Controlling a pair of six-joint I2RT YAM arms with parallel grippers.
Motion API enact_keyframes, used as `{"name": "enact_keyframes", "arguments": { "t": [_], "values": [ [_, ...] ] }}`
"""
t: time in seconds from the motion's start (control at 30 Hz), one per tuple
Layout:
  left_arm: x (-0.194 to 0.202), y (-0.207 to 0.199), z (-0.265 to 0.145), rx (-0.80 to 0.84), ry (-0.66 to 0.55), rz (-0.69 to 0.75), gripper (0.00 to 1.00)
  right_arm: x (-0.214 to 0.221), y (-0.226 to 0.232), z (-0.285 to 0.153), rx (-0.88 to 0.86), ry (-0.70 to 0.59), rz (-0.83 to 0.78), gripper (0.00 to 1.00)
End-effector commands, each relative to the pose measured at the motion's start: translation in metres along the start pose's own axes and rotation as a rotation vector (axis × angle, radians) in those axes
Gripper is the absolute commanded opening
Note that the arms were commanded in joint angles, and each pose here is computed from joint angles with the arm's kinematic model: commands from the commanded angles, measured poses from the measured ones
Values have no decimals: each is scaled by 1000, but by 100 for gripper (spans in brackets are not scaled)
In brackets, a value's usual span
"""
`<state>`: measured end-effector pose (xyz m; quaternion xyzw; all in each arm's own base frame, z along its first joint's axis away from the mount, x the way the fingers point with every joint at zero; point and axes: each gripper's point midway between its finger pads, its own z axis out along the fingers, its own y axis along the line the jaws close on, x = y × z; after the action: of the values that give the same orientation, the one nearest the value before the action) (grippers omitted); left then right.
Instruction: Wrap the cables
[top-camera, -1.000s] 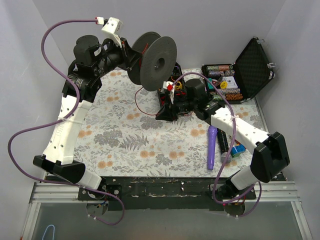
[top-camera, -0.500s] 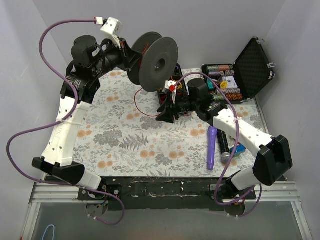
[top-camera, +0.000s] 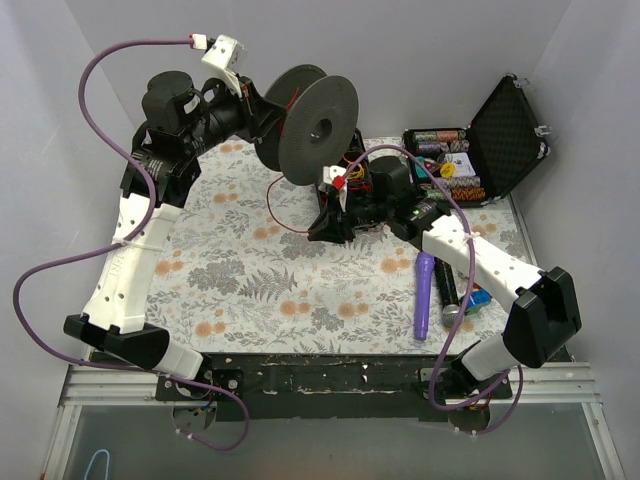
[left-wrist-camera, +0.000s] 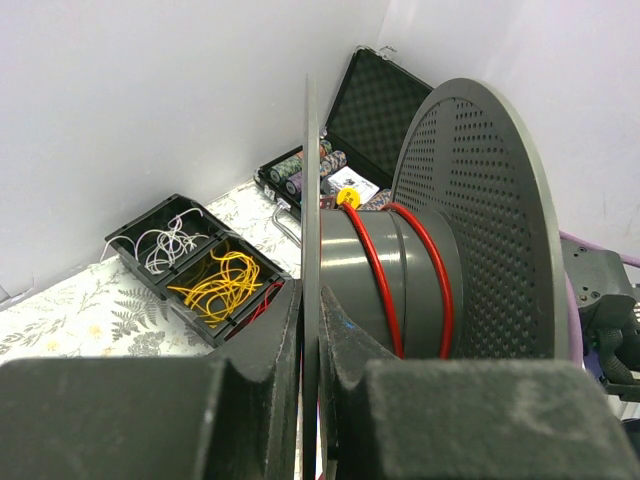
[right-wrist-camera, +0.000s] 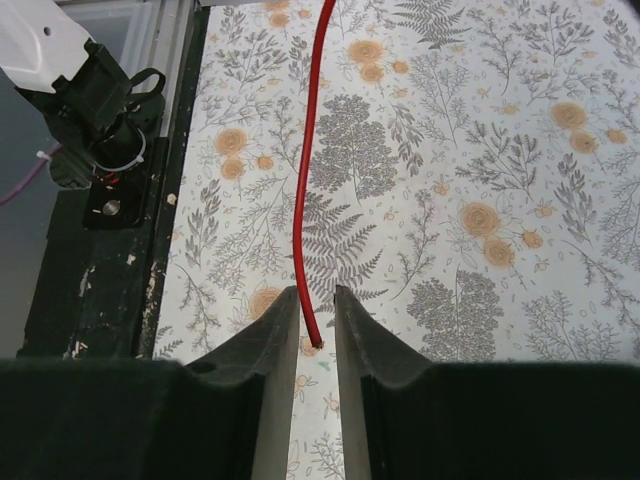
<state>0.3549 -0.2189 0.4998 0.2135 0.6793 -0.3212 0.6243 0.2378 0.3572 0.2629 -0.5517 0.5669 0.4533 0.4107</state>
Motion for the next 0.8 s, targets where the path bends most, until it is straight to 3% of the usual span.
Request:
{"name": "enact_keyframes", "arguments": {
  "t": [0.0, 0.17, 0.3, 0.43, 0.63, 0.77],
  "values": [
    [-44, -22, -26, 40, -133, 61, 0, -26, 8, -4, -28, -48, -70, 22],
    [-41, -22, -26, 42, -127, 66, 0, -22, 3, -9, -1, -38, -23, 1],
    [-39, -27, -32, 61, -121, 88, 0, -7, -23, -38, 92, -68, 158, 1],
    [-27, -41, -38, 144, -90, 129, 0, 3, -54, -75, 256, -84, 230, 1],
    [63, -37, -38, 255, 169, 211, 0, 1, -94, -129, 462, -56, 294, 1],
    [102, -28, -43, 253, 280, 244, 0, -18, -102, -146, 523, -23, 263, 1]
  ]
}}
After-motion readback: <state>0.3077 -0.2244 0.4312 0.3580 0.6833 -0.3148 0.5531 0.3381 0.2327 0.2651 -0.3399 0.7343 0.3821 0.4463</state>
